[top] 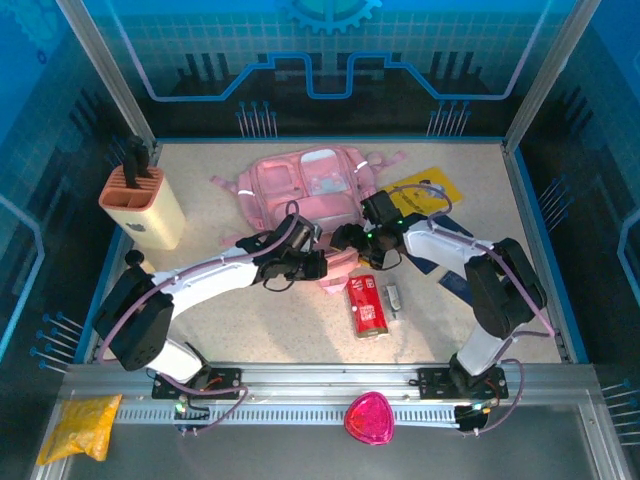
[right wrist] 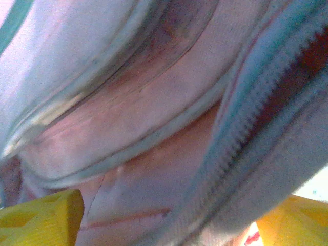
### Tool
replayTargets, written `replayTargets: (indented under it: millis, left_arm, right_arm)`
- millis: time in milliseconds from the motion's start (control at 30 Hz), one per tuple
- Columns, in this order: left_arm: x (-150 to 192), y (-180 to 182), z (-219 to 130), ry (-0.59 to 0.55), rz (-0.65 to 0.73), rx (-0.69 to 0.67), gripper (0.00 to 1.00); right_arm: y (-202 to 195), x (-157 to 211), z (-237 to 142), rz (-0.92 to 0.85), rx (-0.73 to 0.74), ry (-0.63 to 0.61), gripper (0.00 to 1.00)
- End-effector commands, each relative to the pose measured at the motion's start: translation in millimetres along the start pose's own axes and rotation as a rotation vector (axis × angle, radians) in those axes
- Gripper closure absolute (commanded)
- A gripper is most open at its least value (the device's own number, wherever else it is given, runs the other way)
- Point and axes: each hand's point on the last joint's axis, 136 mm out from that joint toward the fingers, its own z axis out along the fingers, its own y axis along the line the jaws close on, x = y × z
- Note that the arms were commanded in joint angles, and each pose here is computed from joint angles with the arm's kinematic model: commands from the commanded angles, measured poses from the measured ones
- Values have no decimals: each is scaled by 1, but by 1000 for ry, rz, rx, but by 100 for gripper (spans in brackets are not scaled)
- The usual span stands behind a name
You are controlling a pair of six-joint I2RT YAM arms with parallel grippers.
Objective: Pack books, pencil case, and school supplies into a backpack
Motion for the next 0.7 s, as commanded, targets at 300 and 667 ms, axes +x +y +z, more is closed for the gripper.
replayTargets:
  millis: [300, 667]
  left_arm:
    - [-1, -10, -11, 19, 130, -7, 100]
    - [-3, 60, -25, 13, 15, -108, 100]
  right_arm:
    - [0, -46, 5, -98, 7, -98, 85]
    - [-20, -89, -22, -141, 51, -168, 100]
